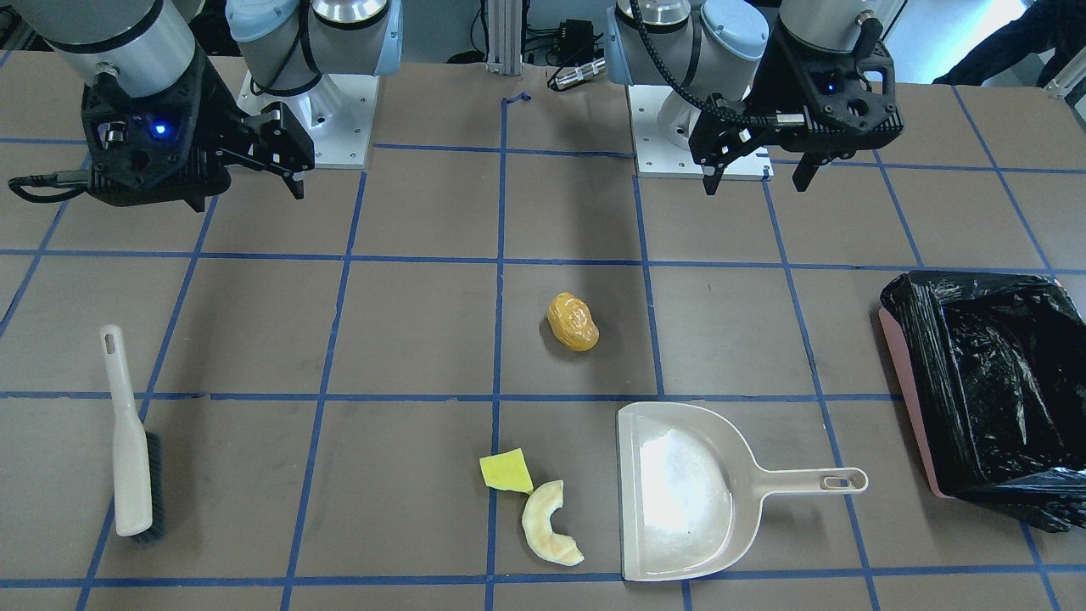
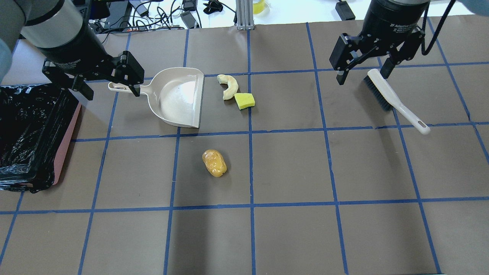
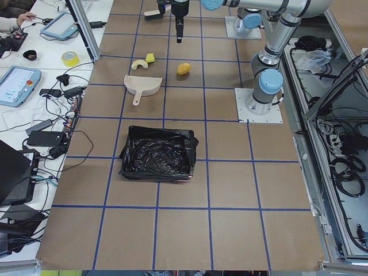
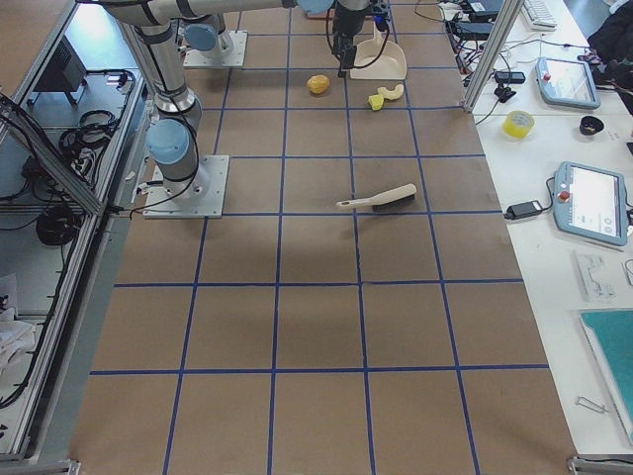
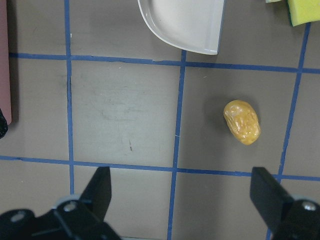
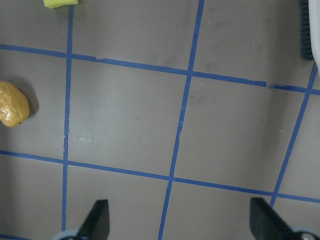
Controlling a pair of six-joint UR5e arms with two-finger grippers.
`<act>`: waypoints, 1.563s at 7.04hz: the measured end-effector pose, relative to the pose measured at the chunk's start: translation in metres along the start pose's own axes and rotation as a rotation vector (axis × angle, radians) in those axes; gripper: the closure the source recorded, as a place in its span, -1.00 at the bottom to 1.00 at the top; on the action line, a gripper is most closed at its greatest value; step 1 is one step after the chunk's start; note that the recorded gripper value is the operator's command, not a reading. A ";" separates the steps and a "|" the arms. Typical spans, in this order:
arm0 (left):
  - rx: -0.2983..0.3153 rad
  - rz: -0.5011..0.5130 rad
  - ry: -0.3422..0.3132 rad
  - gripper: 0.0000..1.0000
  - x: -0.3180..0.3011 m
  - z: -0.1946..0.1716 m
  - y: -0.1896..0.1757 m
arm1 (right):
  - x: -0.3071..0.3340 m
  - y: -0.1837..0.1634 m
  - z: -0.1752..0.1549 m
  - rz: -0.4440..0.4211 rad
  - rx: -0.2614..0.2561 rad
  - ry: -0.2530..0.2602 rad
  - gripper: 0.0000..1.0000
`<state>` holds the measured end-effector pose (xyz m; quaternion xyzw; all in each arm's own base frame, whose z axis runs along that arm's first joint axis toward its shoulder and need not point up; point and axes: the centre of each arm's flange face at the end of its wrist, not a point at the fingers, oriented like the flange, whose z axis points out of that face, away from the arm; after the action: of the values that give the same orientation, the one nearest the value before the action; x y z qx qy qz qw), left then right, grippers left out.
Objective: Sweep and dump trash into bin
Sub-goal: 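Lower left gripper to dustpan handle while right gripper descends to brush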
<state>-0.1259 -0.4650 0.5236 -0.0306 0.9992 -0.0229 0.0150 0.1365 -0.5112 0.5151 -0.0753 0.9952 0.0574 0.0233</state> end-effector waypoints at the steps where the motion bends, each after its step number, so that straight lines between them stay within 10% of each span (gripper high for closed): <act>1: 0.000 0.000 0.000 -1.00 0.000 0.000 0.000 | 0.000 -0.001 0.000 0.000 0.006 -0.003 -1.00; 6: 0.061 -0.003 -0.032 -1.00 -0.018 0.008 -0.027 | 0.053 -0.057 0.027 -0.078 0.077 0.043 -1.00; 8: 0.084 -0.268 -0.033 -1.00 -0.050 0.023 -0.051 | 0.112 -0.090 0.074 -0.307 -0.016 0.176 -1.00; 11: 0.131 -0.782 -0.016 -1.00 -0.099 0.076 -0.087 | 0.237 -0.105 0.195 -0.478 -0.178 0.180 -1.00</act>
<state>-0.0196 -0.5495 0.4542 -0.4081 0.9083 -0.0902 0.0151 -0.0743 -0.6261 0.2971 -0.3148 0.9383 0.1304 -0.0592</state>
